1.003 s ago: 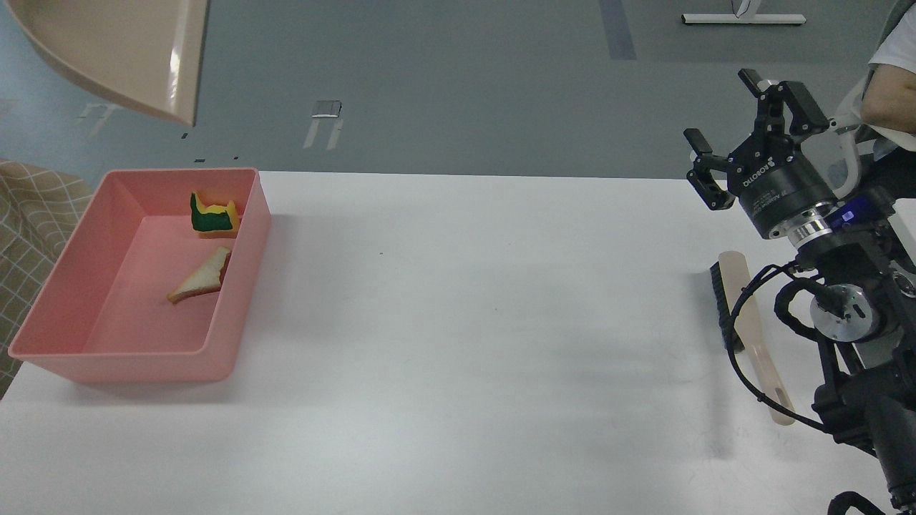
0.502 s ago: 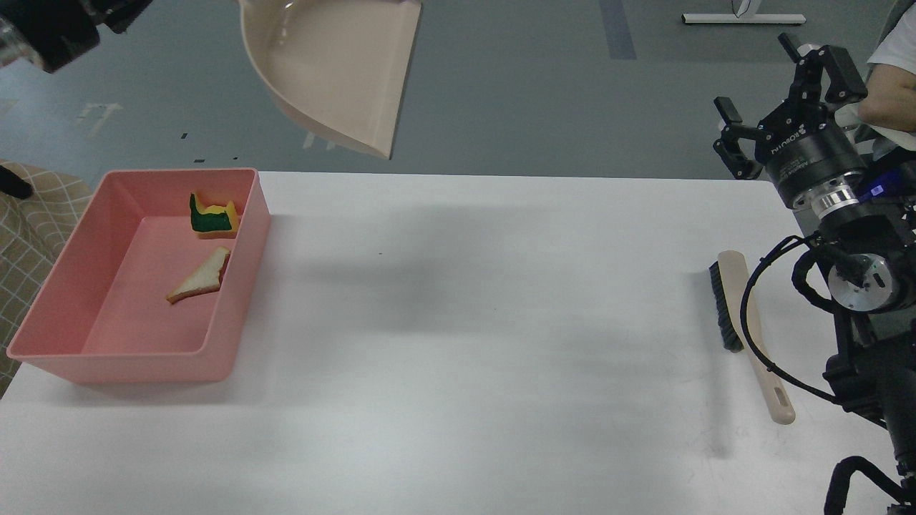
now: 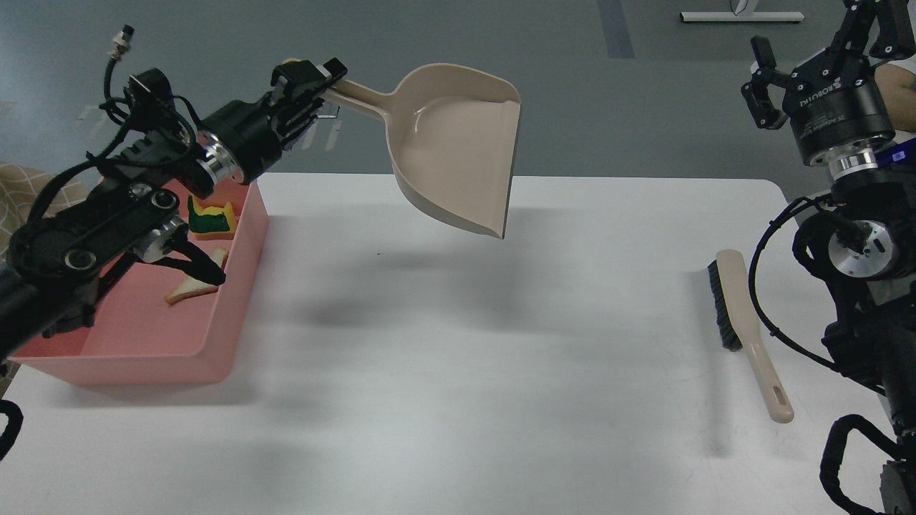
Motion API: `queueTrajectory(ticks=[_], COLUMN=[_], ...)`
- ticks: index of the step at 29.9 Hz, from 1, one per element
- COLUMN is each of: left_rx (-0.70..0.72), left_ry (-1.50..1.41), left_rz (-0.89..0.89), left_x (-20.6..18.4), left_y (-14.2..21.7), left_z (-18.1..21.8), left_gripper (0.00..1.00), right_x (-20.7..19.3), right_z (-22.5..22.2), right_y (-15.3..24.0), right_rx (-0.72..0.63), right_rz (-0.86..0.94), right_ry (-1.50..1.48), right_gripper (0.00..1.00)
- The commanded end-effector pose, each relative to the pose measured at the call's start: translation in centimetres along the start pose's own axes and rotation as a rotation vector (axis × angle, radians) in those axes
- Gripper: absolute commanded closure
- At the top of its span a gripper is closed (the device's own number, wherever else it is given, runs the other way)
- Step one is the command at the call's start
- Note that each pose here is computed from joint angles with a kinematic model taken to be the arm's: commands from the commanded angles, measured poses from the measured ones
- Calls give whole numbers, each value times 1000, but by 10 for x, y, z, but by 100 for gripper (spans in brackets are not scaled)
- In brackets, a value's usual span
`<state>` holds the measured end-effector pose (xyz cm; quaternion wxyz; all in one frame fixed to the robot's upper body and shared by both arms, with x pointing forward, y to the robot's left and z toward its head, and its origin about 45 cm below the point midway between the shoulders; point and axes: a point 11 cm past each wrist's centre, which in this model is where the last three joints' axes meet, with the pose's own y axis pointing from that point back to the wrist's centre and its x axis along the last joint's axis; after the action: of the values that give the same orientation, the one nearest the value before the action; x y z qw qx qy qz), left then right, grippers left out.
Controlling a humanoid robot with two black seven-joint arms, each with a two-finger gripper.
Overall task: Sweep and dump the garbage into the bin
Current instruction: 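Lower the empty dustpan back onto the table with the left gripper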
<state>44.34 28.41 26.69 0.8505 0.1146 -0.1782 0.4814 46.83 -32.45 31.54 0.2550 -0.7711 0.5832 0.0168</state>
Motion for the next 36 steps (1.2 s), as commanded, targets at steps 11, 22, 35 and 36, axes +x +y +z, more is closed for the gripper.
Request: queueTrajectory(ticks=[11,22,35,36], left_rx=[191,242,251,249], left_ry=[99,149,191,197], left_rz=[48,80,70,68], left_x=[-63,-98,-130,-135], left_y=[15,28,16,16], left_z=[-80,-103,-100,-100], left_gripper=[100,100,100,100], right_x=[-3,-2,6,7], right_z=[0,3,10,10], right_y=[-2,1,12,14], right_rx=[3,-3,-24,-27], right_rz=[-41,-44,-25,-23], right_ry=[-14,-16,-16,-13], right_gripper=[0,0,0,0])
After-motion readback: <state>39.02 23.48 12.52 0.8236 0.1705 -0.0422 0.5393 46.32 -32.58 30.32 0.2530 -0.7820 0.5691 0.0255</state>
